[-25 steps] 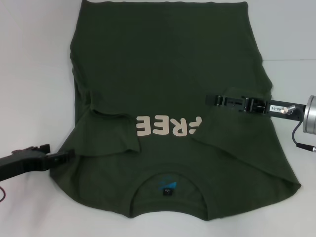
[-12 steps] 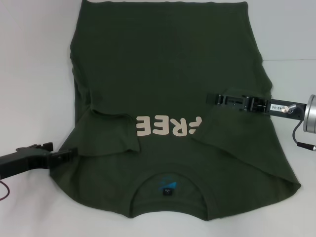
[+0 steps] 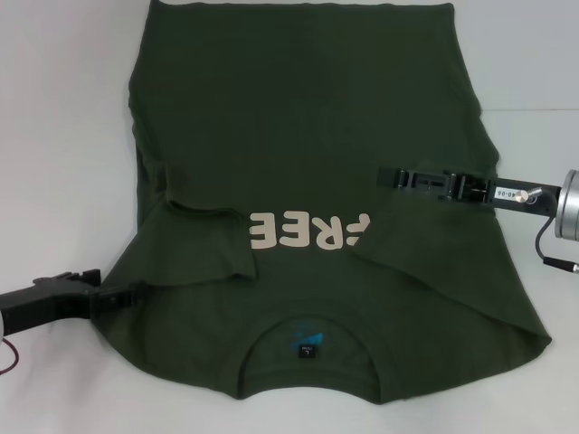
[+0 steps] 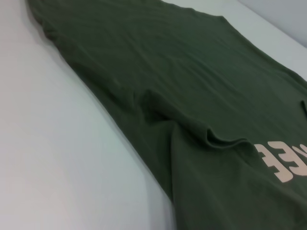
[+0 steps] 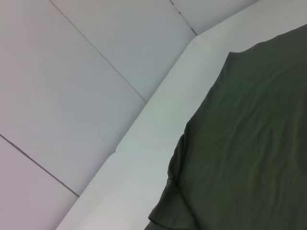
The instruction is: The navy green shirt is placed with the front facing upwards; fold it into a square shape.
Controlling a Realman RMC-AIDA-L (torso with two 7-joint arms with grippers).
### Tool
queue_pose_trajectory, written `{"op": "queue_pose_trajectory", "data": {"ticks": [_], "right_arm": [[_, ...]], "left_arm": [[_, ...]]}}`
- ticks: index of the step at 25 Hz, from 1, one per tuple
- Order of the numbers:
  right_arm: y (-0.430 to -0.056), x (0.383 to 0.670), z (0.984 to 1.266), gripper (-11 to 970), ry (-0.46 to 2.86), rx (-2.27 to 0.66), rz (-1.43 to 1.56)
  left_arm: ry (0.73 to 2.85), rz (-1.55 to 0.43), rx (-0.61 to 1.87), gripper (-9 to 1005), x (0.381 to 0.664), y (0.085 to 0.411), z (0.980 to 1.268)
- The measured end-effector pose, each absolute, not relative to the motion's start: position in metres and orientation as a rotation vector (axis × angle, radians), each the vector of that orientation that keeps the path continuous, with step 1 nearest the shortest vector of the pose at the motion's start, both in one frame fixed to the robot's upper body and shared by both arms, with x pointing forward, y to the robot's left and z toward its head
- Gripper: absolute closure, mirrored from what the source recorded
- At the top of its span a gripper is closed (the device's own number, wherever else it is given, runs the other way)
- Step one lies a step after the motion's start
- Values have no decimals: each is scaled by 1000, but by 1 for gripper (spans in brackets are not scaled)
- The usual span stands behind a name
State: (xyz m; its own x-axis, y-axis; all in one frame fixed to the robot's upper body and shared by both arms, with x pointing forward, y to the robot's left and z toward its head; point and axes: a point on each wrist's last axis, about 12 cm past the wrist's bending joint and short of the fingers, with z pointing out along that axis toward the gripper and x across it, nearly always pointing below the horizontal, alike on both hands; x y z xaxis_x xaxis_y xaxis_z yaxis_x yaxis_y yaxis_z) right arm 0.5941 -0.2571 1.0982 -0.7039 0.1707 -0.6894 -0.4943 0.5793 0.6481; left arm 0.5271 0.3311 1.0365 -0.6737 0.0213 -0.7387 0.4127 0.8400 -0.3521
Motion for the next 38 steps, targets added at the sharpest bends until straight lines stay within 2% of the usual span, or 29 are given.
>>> {"op": "queue_pose_trajectory", "data": {"ticks": [31, 38], "right_arm": [[-259, 595, 1100, 20, 2069, -253, 1144], [-259, 595, 1100, 20, 2069, -252, 1141]], "left_arm": [[2194, -906, 495, 62, 508, 324, 1055], [2193, -900, 496, 62, 509, 326, 1056]]}}
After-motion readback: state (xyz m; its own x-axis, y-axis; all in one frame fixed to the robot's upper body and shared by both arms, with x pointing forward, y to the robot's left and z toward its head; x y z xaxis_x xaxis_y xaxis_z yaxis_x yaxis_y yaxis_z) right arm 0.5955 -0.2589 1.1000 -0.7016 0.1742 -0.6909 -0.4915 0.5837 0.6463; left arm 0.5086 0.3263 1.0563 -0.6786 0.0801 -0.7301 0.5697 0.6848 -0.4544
